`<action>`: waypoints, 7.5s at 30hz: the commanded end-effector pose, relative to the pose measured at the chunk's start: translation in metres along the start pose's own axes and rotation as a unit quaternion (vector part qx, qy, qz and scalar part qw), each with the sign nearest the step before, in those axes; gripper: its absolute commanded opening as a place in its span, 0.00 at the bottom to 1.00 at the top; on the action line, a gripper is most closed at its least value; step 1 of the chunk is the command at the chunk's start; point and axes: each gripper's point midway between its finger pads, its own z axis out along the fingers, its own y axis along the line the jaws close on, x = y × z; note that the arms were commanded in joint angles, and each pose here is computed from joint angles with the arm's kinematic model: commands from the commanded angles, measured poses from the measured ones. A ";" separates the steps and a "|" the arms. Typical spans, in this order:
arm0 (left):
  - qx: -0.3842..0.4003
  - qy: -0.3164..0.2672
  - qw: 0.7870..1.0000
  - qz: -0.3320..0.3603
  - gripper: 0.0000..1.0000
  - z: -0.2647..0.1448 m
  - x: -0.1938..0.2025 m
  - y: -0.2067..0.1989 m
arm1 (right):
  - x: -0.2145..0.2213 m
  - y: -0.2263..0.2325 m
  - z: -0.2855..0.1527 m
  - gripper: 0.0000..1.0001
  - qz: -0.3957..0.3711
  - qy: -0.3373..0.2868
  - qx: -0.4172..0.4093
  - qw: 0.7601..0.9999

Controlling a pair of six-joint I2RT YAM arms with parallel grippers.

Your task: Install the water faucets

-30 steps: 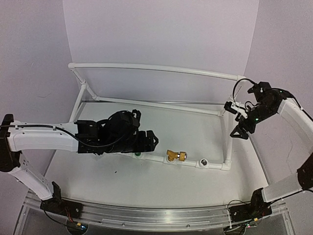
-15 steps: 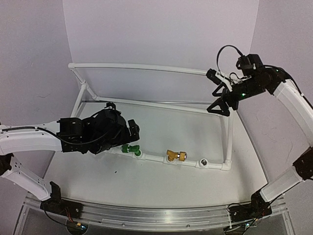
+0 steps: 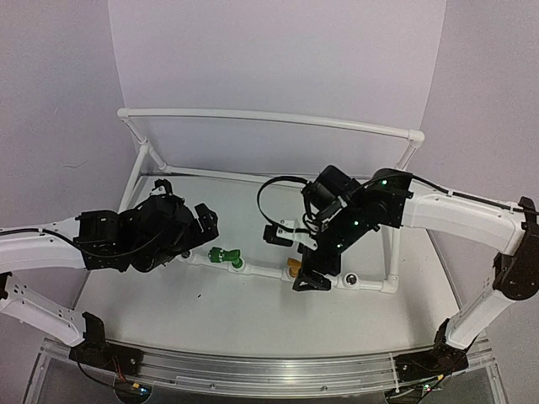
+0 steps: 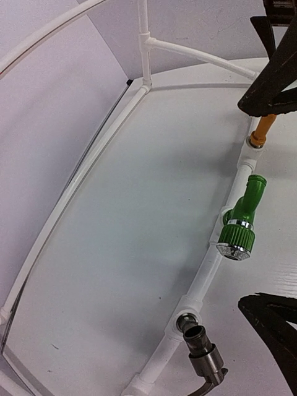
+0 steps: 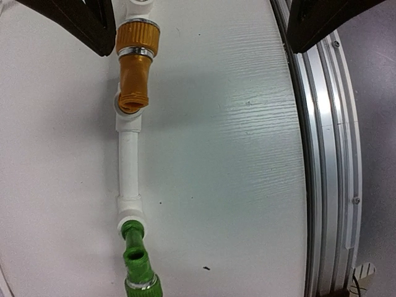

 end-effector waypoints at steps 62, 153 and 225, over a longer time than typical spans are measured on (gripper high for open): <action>0.011 -0.026 0.999 -0.031 1.00 0.002 -0.007 -0.006 | 0.031 -0.043 0.080 0.42 0.367 0.019 0.114 0.923; 0.026 0.007 1.000 0.005 1.00 -0.002 0.003 -0.006 | -0.013 -0.016 0.007 0.98 -0.676 0.112 0.085 0.723; 0.029 0.010 0.999 0.013 1.00 0.003 0.009 -0.008 | 0.016 0.000 0.087 0.43 -0.510 0.192 0.043 0.837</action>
